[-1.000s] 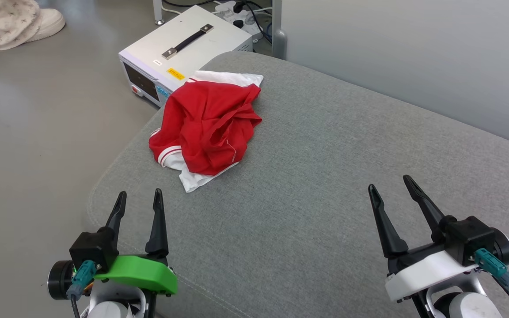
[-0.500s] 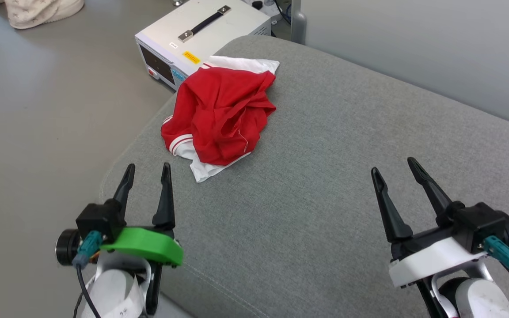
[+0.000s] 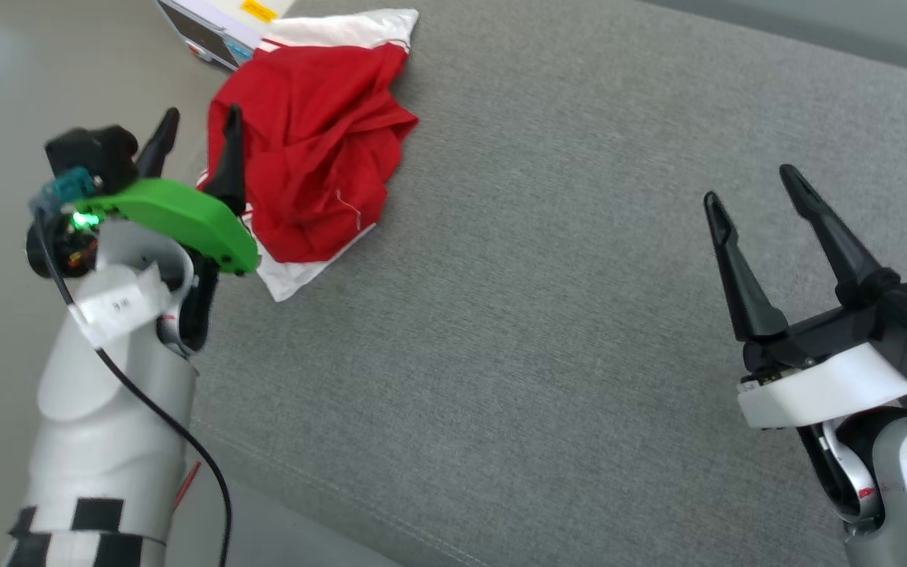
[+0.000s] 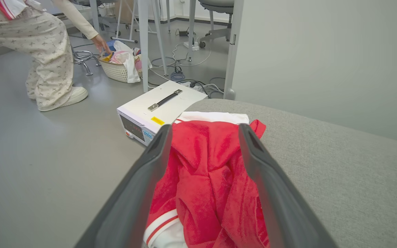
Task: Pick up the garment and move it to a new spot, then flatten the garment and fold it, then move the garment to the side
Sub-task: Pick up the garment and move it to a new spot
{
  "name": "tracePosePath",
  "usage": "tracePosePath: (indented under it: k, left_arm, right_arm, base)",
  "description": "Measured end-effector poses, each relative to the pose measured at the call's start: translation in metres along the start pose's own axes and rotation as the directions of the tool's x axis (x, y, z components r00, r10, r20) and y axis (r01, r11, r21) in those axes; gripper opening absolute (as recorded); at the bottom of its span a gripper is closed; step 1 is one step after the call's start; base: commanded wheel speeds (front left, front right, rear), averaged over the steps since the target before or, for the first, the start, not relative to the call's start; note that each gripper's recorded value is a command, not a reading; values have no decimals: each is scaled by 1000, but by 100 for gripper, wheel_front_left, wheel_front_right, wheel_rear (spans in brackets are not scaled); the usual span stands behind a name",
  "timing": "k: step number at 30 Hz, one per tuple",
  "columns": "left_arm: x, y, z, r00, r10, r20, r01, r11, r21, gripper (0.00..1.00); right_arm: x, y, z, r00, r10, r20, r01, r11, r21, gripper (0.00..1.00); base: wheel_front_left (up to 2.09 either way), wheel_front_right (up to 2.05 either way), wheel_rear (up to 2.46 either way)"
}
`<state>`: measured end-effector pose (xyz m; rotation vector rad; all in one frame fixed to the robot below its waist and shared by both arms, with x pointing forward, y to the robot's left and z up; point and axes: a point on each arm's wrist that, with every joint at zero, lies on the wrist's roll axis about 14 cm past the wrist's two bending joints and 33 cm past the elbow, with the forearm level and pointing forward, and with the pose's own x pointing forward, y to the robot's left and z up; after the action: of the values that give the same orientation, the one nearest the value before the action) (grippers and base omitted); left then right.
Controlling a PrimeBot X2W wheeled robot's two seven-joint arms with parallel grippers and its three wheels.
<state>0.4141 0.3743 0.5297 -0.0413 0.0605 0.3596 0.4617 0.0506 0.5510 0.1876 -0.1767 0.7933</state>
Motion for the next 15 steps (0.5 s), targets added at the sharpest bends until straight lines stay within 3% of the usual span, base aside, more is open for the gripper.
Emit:
tracePosePath:
  k: [4,7,11,15]
  left_arm:
    - [36,-3,-25,985,-25,-173,35,998,54,100]
    - [54,0,-51,945,-21,-327,55,994,95,100]
    - [68,3,-89,866,-6,-500,84,987,134,100]
    - [67,2,-137,741,13,-671,125,980,157,100]
  right_arm:
    - [-5,-26,-18,998,-50,-26,50,999,11,100]
    - [-10,-45,-33,995,-86,-51,87,996,21,100]
    - [-20,-67,-52,987,-138,-85,141,989,34,100]
    - [-31,-84,-70,977,-175,-121,181,983,42,100]
  base:
    - [0,0,0]
    - [0,0,0]
    - [0,0,0]
    - [0,0,0]
